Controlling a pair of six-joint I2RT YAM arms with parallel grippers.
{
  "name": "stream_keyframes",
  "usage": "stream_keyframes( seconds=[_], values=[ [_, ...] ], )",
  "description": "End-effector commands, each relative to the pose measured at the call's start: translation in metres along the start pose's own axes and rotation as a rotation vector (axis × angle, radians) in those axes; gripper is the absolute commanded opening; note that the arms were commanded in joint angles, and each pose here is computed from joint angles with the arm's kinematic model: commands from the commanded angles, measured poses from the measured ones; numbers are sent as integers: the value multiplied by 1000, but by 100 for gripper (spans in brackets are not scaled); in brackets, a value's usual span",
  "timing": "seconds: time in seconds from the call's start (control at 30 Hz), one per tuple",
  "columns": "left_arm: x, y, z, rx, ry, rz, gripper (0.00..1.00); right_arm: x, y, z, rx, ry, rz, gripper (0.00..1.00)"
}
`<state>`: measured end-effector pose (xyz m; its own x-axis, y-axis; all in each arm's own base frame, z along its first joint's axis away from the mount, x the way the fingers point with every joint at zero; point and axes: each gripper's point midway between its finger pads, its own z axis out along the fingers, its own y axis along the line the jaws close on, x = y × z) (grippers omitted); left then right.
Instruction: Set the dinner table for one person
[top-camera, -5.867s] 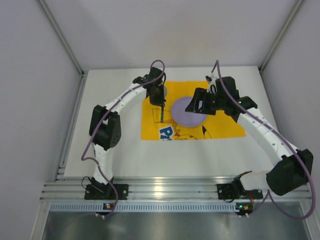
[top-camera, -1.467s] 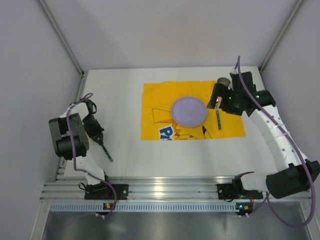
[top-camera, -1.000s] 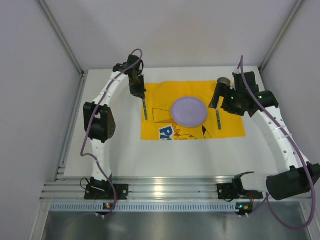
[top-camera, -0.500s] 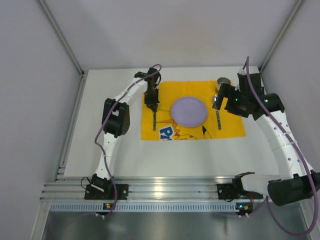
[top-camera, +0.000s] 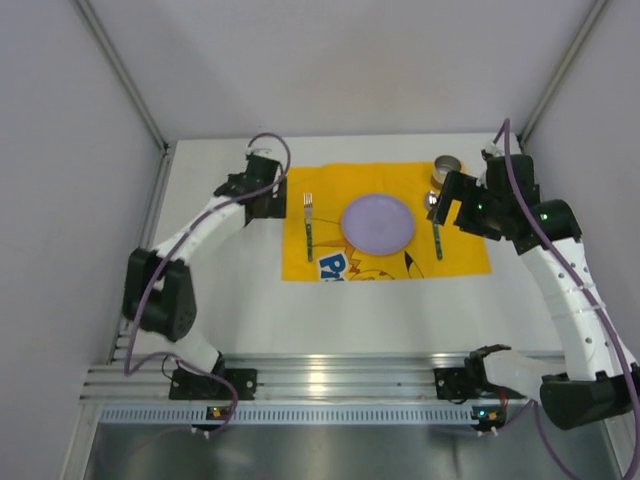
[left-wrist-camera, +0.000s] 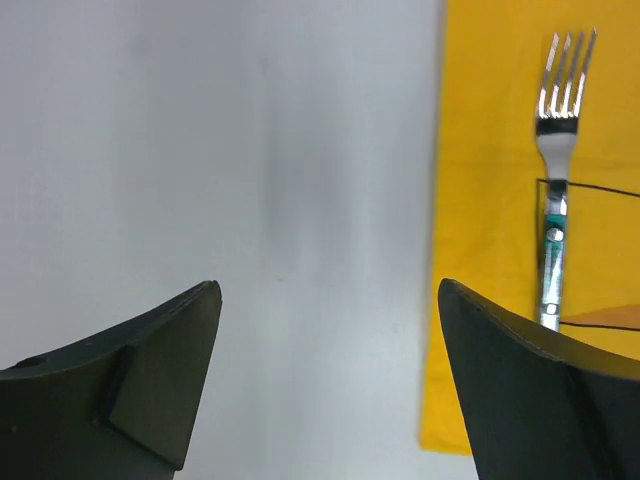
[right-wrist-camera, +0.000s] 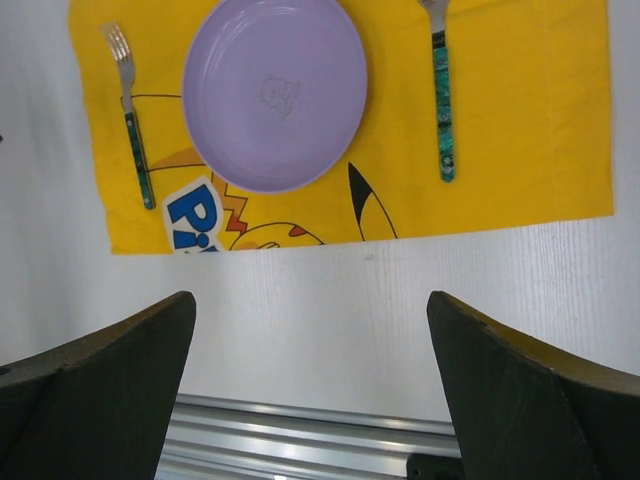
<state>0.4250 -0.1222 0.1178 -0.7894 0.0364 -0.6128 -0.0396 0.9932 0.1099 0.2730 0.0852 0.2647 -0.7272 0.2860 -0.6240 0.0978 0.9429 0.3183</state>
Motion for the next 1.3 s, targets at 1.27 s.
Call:
stream_keyframes(
  seconds=[1.27],
  values=[
    [51,115,21,141,-753,-105,98,50,-105,110,124,-643,-472,100]
  ],
)
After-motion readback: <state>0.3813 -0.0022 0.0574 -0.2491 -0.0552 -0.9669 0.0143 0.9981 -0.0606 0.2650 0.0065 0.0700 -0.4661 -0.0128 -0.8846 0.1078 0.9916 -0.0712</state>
